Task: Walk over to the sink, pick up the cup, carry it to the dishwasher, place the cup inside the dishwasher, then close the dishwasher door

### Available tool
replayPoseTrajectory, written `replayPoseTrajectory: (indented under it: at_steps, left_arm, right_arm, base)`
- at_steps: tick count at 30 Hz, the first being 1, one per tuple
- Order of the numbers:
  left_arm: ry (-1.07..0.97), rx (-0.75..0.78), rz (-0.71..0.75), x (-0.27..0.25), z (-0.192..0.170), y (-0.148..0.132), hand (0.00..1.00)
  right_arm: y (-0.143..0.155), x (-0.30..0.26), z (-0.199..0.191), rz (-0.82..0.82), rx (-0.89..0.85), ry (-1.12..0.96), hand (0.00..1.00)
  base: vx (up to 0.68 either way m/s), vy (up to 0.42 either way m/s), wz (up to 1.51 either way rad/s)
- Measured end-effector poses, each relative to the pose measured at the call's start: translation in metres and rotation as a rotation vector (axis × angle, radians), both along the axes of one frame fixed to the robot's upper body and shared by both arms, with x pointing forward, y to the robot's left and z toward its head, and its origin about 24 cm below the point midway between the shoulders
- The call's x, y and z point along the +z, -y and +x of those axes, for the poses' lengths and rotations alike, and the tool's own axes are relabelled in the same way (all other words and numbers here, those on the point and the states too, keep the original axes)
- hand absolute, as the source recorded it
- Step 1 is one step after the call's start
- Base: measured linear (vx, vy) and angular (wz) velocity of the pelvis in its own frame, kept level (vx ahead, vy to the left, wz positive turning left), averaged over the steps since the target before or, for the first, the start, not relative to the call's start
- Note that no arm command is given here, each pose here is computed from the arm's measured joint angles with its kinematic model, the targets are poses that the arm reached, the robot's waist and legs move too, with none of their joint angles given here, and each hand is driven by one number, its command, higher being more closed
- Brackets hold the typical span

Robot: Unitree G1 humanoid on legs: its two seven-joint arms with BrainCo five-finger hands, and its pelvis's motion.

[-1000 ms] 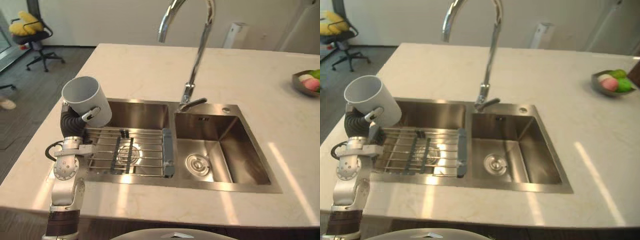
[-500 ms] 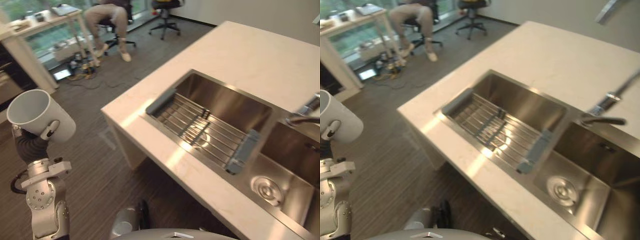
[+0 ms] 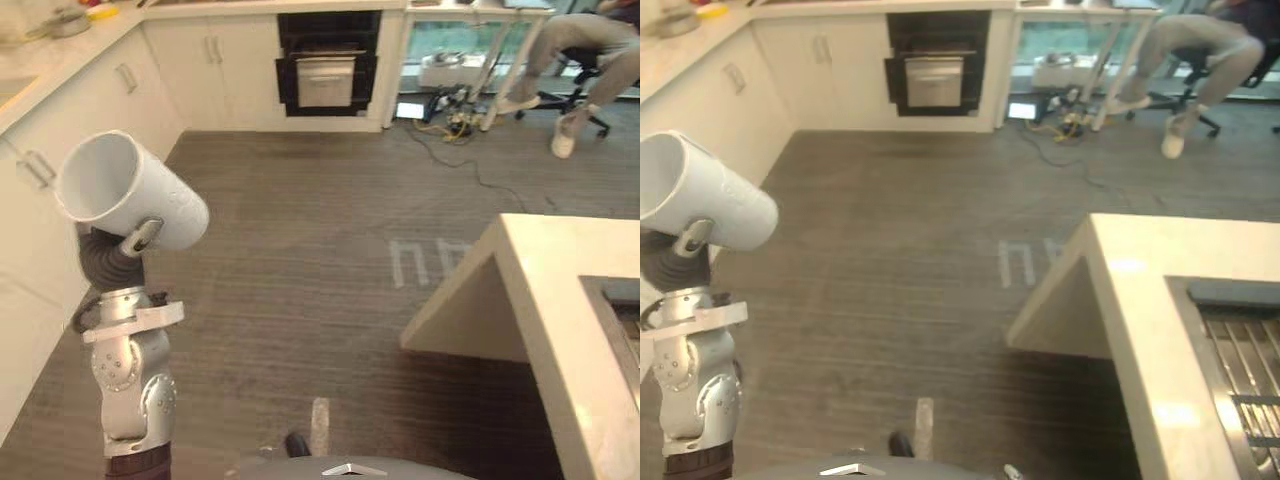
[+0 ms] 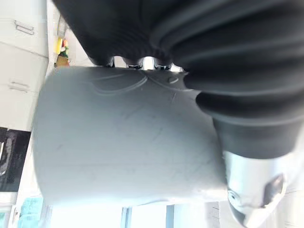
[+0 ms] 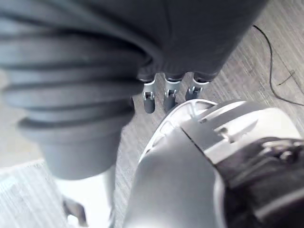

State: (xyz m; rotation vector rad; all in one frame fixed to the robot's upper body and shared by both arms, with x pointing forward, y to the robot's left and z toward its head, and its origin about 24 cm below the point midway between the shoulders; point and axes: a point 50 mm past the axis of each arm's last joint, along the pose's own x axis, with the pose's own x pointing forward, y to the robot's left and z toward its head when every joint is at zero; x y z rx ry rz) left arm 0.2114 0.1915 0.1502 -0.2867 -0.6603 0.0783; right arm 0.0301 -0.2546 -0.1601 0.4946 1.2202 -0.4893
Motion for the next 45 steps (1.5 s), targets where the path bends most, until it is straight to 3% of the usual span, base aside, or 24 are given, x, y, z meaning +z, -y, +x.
replayPoseTrajectory:
  at_steps: [2, 5, 7, 10, 16, 17, 24, 33, 45]
  left_arm:
    - [-0.026, -0.097, 0.009, -0.007, 0.010, 0.019, 1.00]
    - [-0.096, -0.218, 0.035, -0.020, 0.038, 0.044, 1.00]
    - [-0.129, -0.216, 0.030, -0.026, 0.043, 0.046, 1.00]
    - [-0.189, -0.278, 0.057, -0.032, 0.044, 0.063, 1.00]
    - [-0.321, -0.244, 0.129, -0.052, 0.031, 0.045, 1.00]
    - [-0.308, -0.295, 0.148, -0.050, 0.029, 0.045, 1.00]
    - [-0.304, -0.281, 0.140, -0.050, 0.030, 0.043, 1.00]
    - [-0.271, -0.115, 0.021, -0.052, 0.031, 0.027, 1.00]
    - [-0.225, -0.149, 0.004, -0.045, 0.033, 0.035, 1.00]
  right_arm:
    - [0.008, 0.004, 0.004, -0.025, -0.039, 0.064, 0.00]
    - [-0.013, -0.002, -0.009, 0.071, -0.078, 0.084, 0.00]
    - [-0.031, -0.006, -0.018, 0.120, -0.131, 0.096, 0.00]
    - [-0.032, -0.007, -0.027, 0.114, -0.097, 0.064, 0.00]
    - [-0.026, -0.004, 0.009, 0.098, 0.002, 0.134, 0.00]
    - [-0.050, -0.004, 0.051, 0.107, 0.116, 0.201, 0.00]
    - [-0.050, -0.005, 0.045, 0.109, 0.103, 0.189, 0.00]
    - [-0.042, -0.008, 0.019, 0.116, -0.010, 0.140, 0.00]
    - [-0.041, -0.009, 0.003, 0.133, -0.137, 0.139, 0.00]
  base:
    - [-0.01, 0.310, 1.08]
    - [-0.12, 0.196, 1.57]
    - [-0.09, -0.060, 1.22]
    - [-0.05, -0.072, 1.07]
    - [0.02, -0.079, 0.29]
    - [-0.01, -0.041, 0.05]
    - [0.00, 0.004, -0.05]
    - [0.06, 0.006, 0.05]
    - [-0.02, 0.016, 0.29]
